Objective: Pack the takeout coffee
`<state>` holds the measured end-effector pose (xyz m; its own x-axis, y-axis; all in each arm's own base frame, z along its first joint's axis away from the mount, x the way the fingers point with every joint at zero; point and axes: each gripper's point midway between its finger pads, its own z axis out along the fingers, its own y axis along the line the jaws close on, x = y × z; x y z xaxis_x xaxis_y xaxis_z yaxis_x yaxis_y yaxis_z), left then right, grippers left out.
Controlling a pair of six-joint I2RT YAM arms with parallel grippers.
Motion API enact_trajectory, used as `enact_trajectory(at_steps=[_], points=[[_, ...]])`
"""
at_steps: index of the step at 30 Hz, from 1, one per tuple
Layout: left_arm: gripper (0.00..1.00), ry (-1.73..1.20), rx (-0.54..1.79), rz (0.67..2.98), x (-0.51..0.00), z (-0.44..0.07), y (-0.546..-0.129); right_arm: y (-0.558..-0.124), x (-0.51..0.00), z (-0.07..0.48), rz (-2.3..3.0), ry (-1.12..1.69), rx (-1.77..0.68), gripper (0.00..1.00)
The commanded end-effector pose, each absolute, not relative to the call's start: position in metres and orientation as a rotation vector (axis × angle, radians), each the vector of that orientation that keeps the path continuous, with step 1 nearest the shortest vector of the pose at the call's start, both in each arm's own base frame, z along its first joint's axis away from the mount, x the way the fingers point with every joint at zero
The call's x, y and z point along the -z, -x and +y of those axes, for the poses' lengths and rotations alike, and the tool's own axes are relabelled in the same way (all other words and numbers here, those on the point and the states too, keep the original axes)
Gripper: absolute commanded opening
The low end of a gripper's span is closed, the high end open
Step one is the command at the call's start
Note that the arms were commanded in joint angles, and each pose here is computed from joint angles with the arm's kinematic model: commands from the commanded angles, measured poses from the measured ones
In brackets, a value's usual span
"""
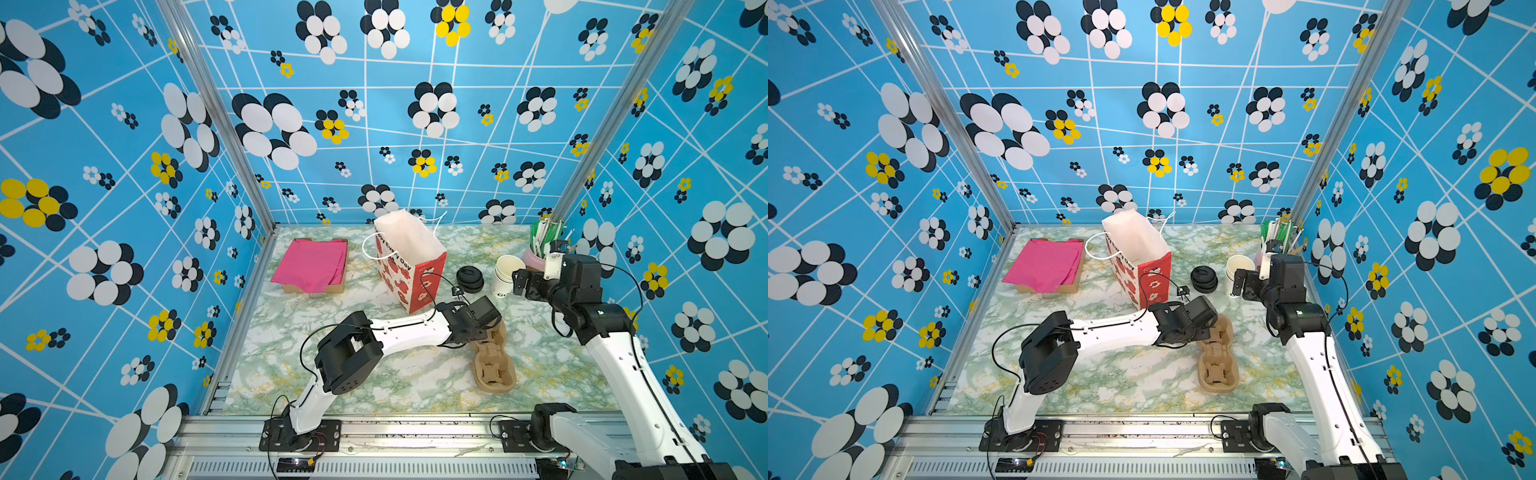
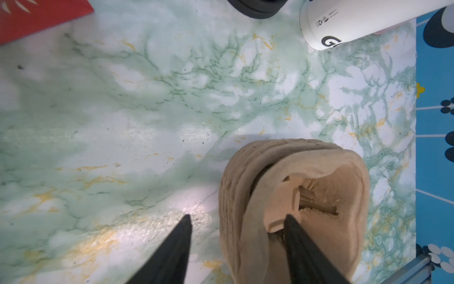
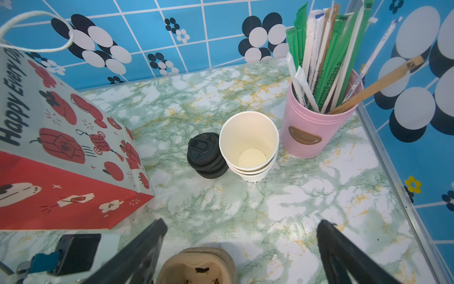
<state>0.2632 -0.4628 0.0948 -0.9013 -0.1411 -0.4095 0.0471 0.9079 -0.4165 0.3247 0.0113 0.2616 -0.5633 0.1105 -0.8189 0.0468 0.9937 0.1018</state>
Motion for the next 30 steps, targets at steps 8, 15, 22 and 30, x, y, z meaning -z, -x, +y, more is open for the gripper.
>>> enact_trajectory(at_steps=[8, 15, 22, 30], points=[[0.98, -0.104, 0.471, 2.331, -0.209, -0.404, -0.296, -0.328, -0.267, 0.019, 2.227, -0.060, -0.125, 0.96], [0.99, -0.239, 0.433, 2.190, -0.240, -0.342, -0.294, -0.348, -0.248, 0.018, 2.357, -0.008, -0.077, 0.87], [0.99, -0.292, 0.605, 2.140, -0.230, -0.302, -0.275, -0.374, -0.223, 0.028, 2.485, 0.073, -0.022, 0.77], [0.99, -0.380, 0.749, 2.126, -0.222, -0.301, -0.255, -0.400, -0.195, 0.045, 2.612, 0.194, 0.082, 0.63]])
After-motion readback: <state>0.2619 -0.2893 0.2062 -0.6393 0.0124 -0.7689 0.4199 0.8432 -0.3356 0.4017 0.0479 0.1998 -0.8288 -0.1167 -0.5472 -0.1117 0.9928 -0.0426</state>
